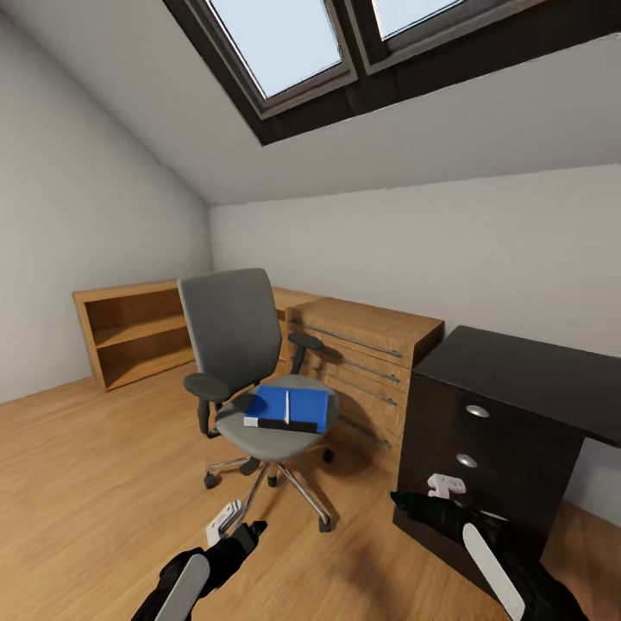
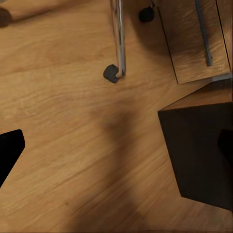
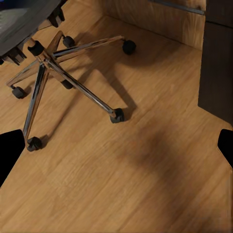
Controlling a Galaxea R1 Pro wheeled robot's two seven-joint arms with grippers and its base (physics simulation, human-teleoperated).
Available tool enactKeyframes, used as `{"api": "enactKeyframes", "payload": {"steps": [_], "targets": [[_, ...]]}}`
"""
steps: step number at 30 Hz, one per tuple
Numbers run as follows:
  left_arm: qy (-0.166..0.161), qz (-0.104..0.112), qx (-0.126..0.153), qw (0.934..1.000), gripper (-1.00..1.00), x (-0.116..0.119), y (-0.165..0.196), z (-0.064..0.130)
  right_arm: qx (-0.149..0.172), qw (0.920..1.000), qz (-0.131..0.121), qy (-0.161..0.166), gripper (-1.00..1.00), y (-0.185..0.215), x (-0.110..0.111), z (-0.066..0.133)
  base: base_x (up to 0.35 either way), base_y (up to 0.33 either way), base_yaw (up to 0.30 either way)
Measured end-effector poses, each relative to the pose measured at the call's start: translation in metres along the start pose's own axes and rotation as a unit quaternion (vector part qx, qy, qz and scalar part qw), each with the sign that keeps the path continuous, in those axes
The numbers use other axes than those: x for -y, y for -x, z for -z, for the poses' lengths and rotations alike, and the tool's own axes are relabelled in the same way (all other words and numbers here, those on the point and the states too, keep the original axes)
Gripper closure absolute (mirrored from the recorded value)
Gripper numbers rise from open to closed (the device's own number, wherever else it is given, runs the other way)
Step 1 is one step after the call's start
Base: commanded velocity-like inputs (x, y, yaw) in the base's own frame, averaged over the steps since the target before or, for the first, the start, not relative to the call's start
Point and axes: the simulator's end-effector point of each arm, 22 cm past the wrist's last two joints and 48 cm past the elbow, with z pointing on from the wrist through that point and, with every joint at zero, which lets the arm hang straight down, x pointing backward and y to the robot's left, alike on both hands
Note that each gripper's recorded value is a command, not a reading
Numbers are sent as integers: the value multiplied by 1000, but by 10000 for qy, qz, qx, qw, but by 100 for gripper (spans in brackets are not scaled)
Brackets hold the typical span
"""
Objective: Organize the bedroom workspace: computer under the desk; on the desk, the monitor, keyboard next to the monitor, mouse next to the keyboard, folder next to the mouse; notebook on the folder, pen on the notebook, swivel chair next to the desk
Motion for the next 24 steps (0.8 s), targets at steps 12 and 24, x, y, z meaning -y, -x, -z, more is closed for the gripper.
{"api": "enactKeyframes", "payload": {"steps": [12, 24], "targets": [[43, 16, -10, 10000, -100, 15, 14, 12, -1, 9997, 118, 202, -100, 18, -28, 26, 0, 0, -253], [60, 23, -46, 10000, -100, 31, 24, 24, 298, 9974, 607, 257, -100, 50, -56, 59, 0, 0, -243]]}}
